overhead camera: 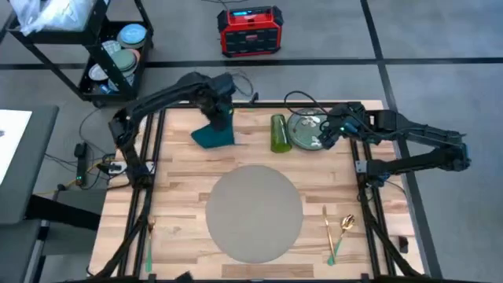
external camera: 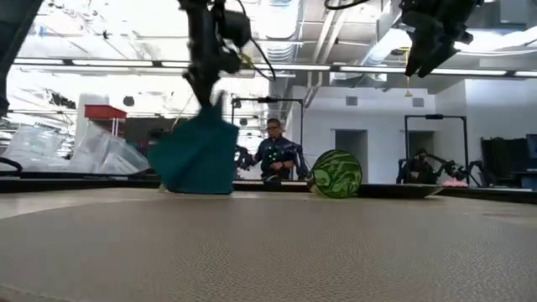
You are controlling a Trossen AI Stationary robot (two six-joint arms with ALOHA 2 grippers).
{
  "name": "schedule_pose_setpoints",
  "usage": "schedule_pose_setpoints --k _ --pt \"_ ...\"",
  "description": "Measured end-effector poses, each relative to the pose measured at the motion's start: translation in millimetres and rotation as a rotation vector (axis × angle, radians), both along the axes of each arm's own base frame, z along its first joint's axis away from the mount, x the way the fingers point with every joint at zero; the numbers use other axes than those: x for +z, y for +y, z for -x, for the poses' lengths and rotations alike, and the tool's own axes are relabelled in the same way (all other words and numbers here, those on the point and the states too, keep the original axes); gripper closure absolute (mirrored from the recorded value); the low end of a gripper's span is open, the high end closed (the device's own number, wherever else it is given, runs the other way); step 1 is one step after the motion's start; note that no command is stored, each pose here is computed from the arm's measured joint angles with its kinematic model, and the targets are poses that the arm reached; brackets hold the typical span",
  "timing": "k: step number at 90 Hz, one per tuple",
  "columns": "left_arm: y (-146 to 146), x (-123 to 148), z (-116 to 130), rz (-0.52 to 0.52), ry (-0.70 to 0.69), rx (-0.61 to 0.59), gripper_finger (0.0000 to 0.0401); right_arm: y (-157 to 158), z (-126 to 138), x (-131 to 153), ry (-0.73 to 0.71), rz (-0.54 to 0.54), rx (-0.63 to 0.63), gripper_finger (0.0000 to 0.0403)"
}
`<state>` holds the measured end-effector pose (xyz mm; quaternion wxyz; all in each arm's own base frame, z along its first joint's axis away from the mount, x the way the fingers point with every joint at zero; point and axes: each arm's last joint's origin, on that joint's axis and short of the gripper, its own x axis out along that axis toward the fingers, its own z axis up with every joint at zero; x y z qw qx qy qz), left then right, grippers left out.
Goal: Set table place
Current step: Put the green table napkin to the left of the gray tablemat
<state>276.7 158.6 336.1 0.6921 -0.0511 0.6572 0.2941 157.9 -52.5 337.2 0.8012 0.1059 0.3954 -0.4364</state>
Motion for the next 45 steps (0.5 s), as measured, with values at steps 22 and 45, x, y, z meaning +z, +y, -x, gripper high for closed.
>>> schedule_pose_setpoints --k 22,45 --pt "-33.4 39.2 35.0 -0.082 -0.051 0.071 0.0401 2.3 -0.8 -0.1 -0.001 -0.004 0.017 0.0168" --pt "-38.4 34.5 43.2 0.017 -0.081 0.086 0.0401 2.3 -0.8 -0.1 -0.002 -0.006 0.017 0.0168"
